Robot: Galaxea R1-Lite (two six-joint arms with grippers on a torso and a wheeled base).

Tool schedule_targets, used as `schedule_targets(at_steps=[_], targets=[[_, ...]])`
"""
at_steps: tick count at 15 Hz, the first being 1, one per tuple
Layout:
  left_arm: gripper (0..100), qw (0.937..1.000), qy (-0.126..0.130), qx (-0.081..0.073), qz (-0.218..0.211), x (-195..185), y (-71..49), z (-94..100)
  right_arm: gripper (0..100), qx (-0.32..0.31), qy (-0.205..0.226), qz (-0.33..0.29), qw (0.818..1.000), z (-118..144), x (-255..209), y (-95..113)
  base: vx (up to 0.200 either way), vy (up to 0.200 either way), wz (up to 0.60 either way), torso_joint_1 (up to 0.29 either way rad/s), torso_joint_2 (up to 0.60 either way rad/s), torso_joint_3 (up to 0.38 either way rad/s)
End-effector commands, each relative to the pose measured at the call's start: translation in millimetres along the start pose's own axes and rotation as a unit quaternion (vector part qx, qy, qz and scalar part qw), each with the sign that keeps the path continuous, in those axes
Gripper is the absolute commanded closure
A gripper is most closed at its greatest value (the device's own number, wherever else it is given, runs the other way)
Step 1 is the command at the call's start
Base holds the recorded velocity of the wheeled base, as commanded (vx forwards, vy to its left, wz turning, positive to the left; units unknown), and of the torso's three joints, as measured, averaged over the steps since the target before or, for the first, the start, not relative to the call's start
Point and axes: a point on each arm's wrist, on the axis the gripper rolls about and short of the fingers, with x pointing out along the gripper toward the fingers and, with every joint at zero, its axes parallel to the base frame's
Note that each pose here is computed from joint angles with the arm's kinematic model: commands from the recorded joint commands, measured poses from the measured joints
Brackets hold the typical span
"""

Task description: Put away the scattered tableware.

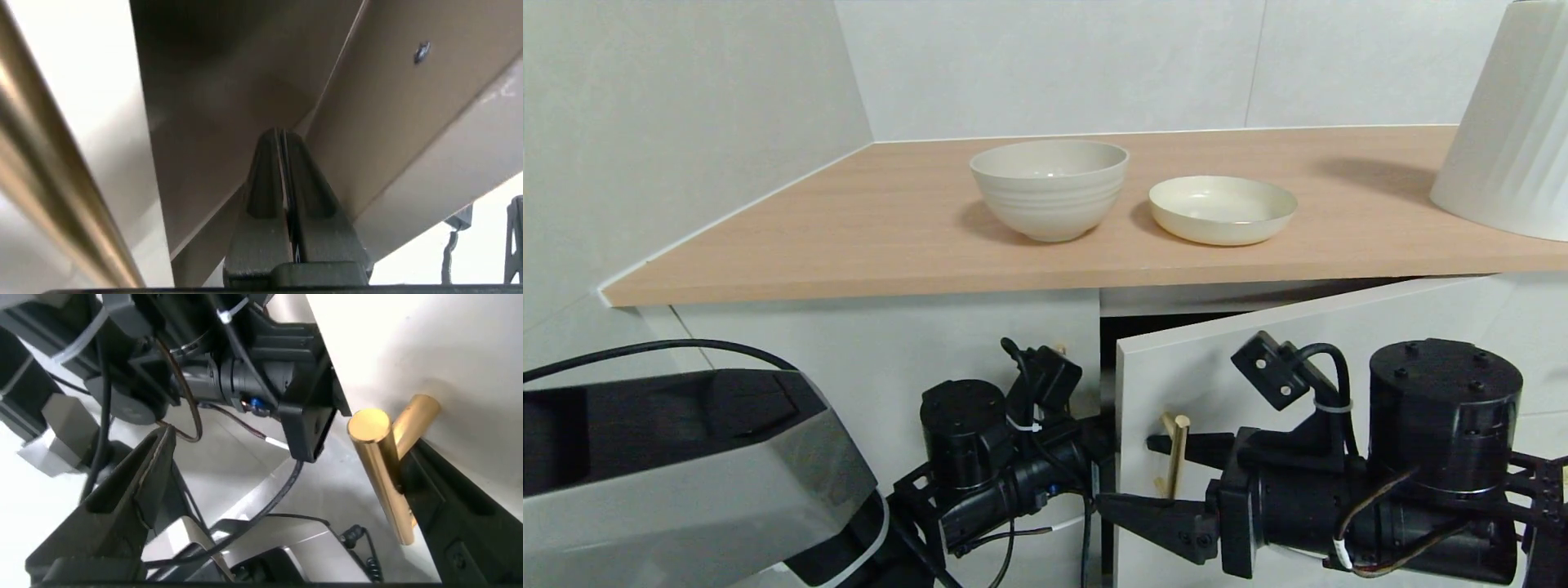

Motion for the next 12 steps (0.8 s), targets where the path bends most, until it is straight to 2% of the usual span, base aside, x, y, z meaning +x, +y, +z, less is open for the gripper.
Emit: schedule_targets(at_steps=[1,6,12], targets=[[100,1.0,-0.004,0.001,0.0,-0.3,-0.3,2.4,0,-0.009,-0.006,-0.028,1.0,-1.1,-7.6,-5.0,0.0,0.0,0.0,0.0,0.0,0.0],[100,0.9999,-0.01,0.002,-0.002,1.8,-0.9,5.5,0,-0.02,-0.015,-0.072,0.997,-3.2,-21.5,-13.1,0.0,0.0,0.0,0.0,0.0,0.0],[100,0.9997,-0.02,0.006,-0.014,8.1,-7.7,10.9,0,-0.022,-0.031,-0.088,0.995,0.1,-36.4,-16.1,0.0,0.0,0.0,0.0,0.0,0.0]])
